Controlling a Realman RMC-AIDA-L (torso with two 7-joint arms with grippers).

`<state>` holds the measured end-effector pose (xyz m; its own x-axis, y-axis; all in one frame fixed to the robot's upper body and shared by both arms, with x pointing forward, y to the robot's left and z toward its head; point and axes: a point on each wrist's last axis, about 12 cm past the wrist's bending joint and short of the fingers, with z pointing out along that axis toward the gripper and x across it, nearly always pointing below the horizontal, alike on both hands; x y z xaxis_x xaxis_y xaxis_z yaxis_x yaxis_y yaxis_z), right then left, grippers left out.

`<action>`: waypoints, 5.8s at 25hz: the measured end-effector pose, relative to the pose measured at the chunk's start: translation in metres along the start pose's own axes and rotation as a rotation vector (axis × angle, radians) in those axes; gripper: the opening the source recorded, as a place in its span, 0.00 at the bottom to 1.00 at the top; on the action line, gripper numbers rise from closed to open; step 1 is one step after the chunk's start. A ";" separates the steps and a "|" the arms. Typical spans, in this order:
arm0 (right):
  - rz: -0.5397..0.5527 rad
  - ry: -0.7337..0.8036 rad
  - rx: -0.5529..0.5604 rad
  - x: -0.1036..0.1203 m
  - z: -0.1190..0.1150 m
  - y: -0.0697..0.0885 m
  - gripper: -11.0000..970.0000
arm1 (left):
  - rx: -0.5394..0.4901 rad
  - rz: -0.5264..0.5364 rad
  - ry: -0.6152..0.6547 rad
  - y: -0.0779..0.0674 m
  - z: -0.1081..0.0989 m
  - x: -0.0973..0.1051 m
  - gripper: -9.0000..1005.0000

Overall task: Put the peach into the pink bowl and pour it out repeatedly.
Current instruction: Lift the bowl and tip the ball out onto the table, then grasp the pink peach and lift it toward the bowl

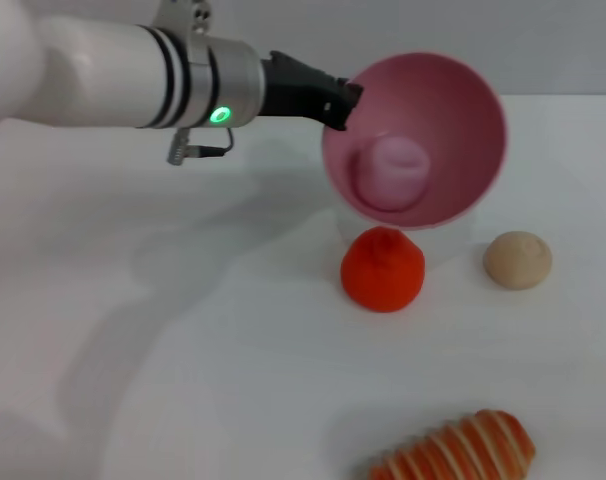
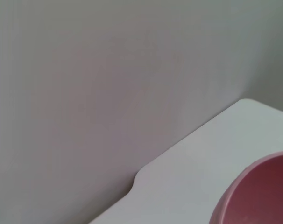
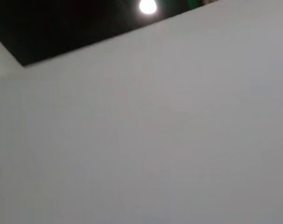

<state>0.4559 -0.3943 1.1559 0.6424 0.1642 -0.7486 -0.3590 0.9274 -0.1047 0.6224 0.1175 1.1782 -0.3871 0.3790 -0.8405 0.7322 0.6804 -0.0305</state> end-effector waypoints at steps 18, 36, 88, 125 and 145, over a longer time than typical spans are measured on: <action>-0.098 0.055 0.245 -0.003 -0.049 -0.017 0.49 | -0.158 0.132 -0.405 -0.055 0.018 0.017 0.12; -0.082 0.047 0.233 0.001 -0.041 -0.017 0.48 | -0.213 0.284 -0.549 -0.094 0.017 0.055 0.12; 0.089 0.150 0.040 0.006 -0.022 -0.008 0.45 | -0.262 0.121 -0.482 -0.047 0.003 0.037 0.13; 0.136 1.867 -0.849 0.110 0.118 0.159 0.43 | -0.097 -0.105 0.033 0.048 -0.007 0.012 0.14; 0.120 1.894 -0.882 0.127 0.113 0.175 0.23 | -0.097 -0.099 0.041 0.049 -0.008 0.016 0.14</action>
<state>0.5509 -0.1733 1.1166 -0.5176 -0.7979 -0.3089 -0.8555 0.4775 0.2000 0.6471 0.1623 1.1675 -0.4785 0.3308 -0.8134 0.6326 0.7723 -0.0582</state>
